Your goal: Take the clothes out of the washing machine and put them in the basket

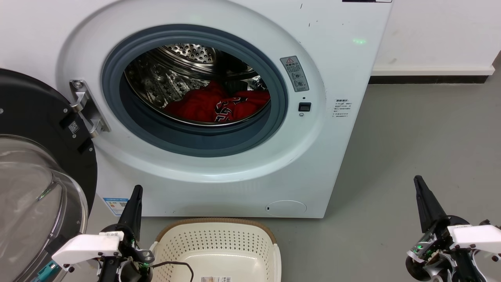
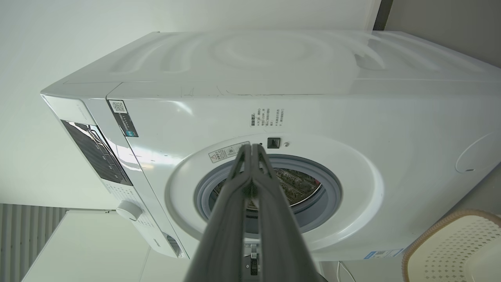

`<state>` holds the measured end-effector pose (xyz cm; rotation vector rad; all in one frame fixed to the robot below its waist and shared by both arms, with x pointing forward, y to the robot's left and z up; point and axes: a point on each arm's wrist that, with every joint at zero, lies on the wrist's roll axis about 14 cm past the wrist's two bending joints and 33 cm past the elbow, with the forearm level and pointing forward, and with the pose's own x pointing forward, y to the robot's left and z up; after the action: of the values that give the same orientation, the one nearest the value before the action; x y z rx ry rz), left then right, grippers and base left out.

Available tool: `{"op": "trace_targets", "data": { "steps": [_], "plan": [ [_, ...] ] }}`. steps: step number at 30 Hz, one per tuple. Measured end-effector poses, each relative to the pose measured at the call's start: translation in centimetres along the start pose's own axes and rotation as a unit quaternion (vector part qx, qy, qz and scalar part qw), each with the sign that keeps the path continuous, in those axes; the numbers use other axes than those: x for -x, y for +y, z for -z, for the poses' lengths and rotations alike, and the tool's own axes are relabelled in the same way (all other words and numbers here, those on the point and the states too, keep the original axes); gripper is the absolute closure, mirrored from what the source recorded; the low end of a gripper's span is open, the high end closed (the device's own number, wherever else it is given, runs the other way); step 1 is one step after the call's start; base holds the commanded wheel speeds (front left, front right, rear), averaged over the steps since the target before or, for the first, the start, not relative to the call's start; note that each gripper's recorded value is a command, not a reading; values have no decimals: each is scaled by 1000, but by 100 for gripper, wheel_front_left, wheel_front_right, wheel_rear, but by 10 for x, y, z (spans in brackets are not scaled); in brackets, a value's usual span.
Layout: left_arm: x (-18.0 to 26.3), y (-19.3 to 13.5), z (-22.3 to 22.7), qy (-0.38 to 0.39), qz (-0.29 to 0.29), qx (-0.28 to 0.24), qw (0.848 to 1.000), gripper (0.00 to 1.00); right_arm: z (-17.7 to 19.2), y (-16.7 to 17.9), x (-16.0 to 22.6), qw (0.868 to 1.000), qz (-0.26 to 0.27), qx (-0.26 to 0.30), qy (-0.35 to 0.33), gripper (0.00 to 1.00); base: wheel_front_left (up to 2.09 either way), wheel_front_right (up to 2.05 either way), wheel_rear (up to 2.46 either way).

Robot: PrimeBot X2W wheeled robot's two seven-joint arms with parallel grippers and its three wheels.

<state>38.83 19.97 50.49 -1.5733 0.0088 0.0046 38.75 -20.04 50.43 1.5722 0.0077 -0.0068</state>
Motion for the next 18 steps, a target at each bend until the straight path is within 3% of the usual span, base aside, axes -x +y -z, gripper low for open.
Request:
{"op": "trace_targets", "data": {
  "steps": [18],
  "plan": [
    [0,0,0,0,0,0,1000,100,0,0,0,1000,0,0,0,100,0,0,0]
  ]
}}
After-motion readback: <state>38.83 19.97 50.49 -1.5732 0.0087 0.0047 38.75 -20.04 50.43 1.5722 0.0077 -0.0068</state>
